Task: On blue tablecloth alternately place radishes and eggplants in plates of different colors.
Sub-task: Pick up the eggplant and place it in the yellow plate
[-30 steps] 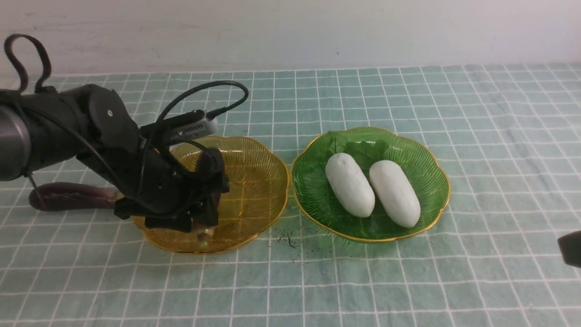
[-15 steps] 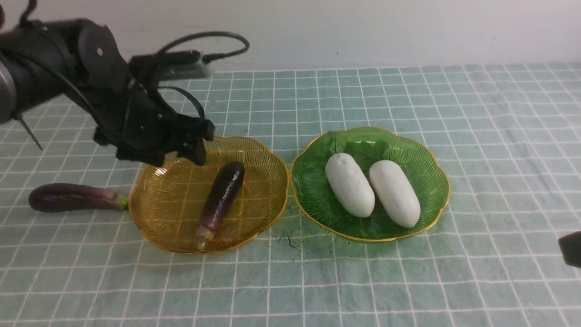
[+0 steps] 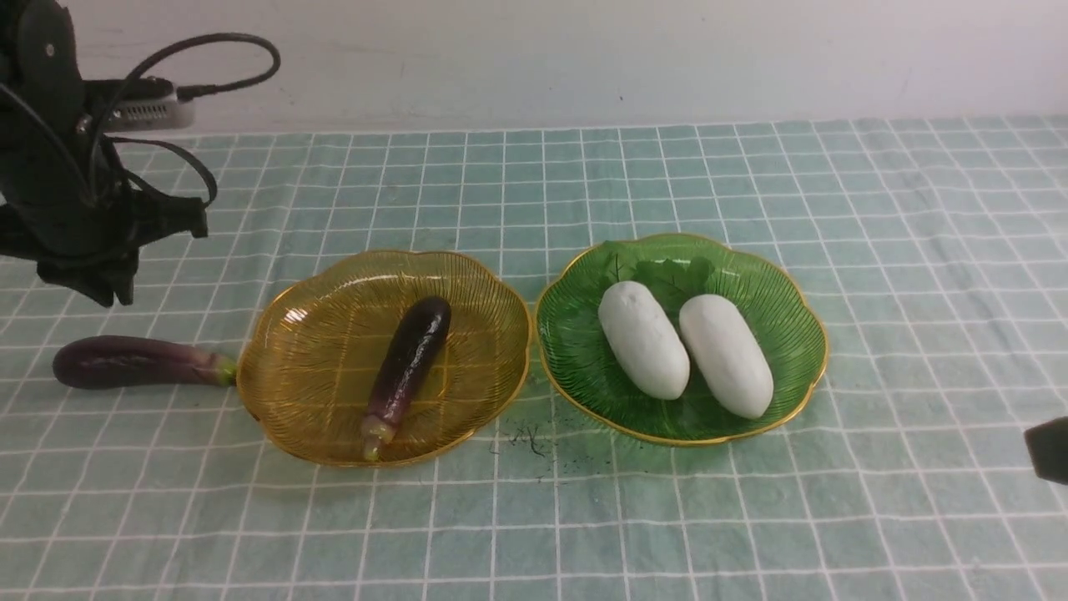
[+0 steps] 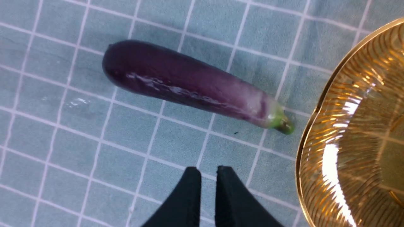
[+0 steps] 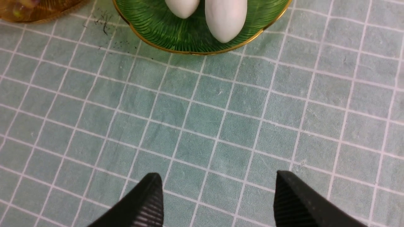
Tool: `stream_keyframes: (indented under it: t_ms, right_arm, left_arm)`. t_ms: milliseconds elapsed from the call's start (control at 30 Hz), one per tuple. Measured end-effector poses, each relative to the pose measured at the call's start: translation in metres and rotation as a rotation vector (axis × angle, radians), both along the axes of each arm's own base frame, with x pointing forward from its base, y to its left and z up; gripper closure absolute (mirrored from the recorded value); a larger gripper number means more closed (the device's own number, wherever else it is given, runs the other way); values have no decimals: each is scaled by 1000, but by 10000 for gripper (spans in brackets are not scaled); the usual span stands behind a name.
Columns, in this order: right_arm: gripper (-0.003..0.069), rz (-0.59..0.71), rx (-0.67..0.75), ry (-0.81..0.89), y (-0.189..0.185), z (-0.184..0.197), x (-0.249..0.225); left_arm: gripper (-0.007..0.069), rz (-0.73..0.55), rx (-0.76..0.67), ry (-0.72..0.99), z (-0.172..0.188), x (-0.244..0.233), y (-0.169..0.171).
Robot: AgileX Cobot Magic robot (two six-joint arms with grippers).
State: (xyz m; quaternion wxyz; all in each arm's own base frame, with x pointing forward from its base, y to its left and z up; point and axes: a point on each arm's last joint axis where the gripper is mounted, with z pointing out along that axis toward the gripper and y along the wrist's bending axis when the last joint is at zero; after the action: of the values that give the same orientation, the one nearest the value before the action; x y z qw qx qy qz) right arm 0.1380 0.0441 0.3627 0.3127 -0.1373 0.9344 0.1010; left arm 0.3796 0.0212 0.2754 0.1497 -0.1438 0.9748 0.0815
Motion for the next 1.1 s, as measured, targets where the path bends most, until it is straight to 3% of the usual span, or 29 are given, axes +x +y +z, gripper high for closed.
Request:
stream_keyframes:
  t_ms: [200, 400, 500, 833, 1100]
  right_arm:
    - [227, 6, -2, -7, 0, 0, 0]
    - [227, 10, 6, -6, 1, 0, 0]
    - [227, 11, 8, -6, 1, 0, 0]
    - [227, 13, 21, -3, 2, 1, 0]
    - [227, 12, 23, -14, 2, 1, 1]
  left_arm:
    - [418, 58, -56, 67, -23, 6, -4]
    - [148, 354, -159, 48, -35, 9, -7]
    - [84, 457, -181, 39, -44, 13, -7]
    - [62, 595, -61, -59, -61, 25, 7]
    - [62, 619, -41, -94, -80, 36, 10]
